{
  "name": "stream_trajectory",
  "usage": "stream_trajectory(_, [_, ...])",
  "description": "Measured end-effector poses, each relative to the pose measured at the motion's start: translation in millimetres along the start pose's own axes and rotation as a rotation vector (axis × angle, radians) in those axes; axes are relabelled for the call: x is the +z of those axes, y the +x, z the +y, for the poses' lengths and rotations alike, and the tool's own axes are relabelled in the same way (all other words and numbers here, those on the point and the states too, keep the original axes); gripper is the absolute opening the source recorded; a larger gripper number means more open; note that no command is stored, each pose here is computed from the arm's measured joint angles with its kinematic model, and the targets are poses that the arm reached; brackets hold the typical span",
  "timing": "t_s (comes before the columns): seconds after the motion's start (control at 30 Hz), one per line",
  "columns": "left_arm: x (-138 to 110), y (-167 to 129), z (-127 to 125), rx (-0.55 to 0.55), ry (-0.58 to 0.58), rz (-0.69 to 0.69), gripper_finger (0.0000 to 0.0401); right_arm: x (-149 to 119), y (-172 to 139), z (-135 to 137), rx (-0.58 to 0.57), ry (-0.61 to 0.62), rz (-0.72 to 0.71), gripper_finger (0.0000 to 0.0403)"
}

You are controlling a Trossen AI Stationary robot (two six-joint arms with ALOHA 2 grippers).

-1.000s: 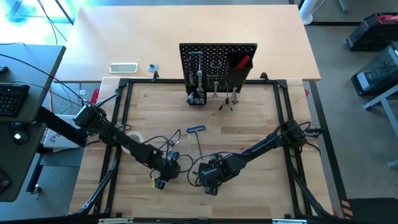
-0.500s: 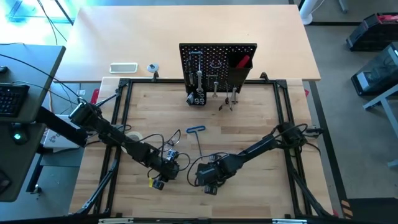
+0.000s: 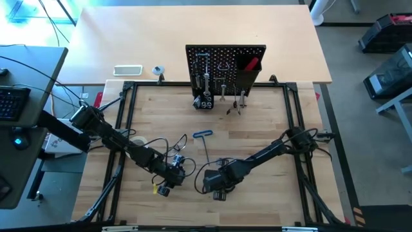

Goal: Hang tools onto peg board
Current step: Hang the tape measure onto the peg board

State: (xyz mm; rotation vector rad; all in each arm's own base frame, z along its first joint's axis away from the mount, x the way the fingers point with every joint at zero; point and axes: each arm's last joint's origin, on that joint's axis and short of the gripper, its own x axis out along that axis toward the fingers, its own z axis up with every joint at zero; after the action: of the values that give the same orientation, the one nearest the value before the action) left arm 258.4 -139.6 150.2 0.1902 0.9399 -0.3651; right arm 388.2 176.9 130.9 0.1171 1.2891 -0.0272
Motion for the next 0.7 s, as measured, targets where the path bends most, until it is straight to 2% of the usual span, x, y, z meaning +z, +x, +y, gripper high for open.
stream_trajectory(0.2, [-3, 0, 0, 0.037, -0.001, 0.028, 0.0149, 3, -33, 1, -0.053, -0.003, -0.104, 0.0002])
stream_trajectory(0.37, [-8, 2, 2, 0.105, -0.032, 0.016, 0.0146, 7, -69, -9, -0.209, 0.040, -0.238, 0.0001])
stream_trajectory(0.5, [-15, 6, 3, 0.131, -0.091, -0.083, 0.0135, 8, -94, -18, -0.350, 0.090, -0.361, 0.0001])
stream_trajectory(0.7, [-38, 12, 5, 0.114, -0.197, -0.227, 0.0121, 14, -108, -36, -0.529, 0.169, -0.466, 0.0001])
